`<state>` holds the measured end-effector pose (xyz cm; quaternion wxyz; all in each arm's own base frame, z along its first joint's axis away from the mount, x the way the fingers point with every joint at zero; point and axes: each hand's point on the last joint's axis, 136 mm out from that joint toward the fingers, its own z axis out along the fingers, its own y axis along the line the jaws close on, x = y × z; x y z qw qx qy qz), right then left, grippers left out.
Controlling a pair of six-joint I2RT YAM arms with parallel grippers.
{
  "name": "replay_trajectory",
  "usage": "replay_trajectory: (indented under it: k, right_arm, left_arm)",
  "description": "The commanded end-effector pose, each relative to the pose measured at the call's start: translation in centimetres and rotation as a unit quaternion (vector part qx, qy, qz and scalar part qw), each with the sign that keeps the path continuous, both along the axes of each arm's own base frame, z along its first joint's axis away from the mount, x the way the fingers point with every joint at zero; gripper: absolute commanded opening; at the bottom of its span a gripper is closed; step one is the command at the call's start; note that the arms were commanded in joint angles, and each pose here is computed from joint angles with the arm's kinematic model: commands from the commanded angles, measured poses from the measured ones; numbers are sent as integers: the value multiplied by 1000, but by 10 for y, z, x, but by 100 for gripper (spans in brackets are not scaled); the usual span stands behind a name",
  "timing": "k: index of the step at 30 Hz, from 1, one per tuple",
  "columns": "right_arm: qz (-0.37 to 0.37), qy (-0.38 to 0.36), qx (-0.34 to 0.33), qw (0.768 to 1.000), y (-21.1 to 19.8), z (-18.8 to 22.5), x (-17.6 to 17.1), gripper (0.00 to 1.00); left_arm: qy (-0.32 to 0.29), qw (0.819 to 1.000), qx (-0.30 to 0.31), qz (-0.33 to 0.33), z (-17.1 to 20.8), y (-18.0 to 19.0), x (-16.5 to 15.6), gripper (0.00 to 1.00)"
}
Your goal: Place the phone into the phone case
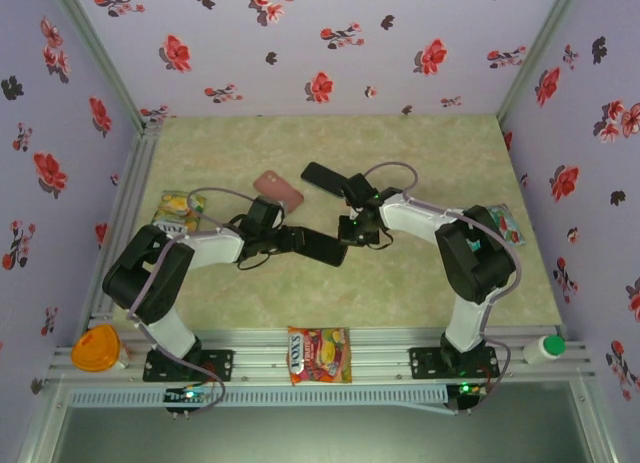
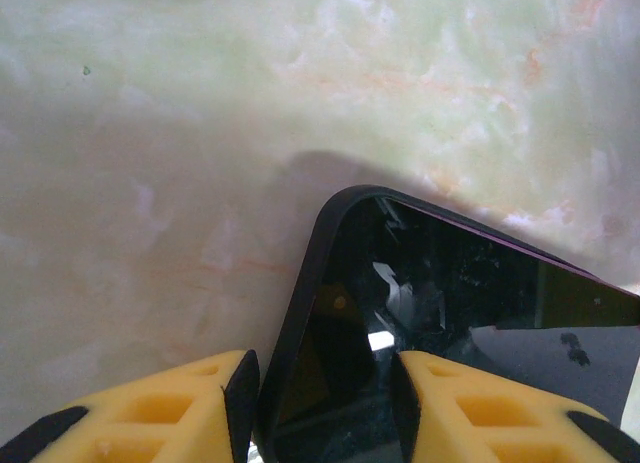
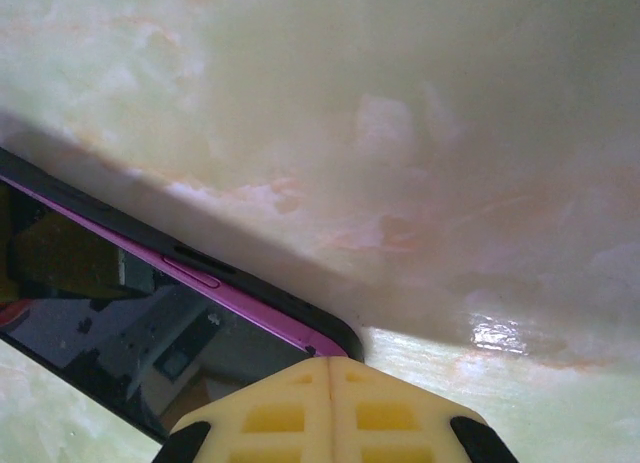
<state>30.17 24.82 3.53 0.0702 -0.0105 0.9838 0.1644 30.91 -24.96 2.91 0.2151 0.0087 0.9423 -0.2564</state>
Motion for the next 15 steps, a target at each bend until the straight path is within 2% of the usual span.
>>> replay_trajectory:
  k: [1, 15]
  right_arm:
    - [4, 13, -8, 1000, -3, -10, 0, 0]
    - [0, 47, -38, 998, -17, -43, -15, 0]
  left_arm:
    - [-17, 1000, 5, -5, 12, -2, 4, 44]
    - [-13, 1000, 7, -5, 8, -2, 4, 44]
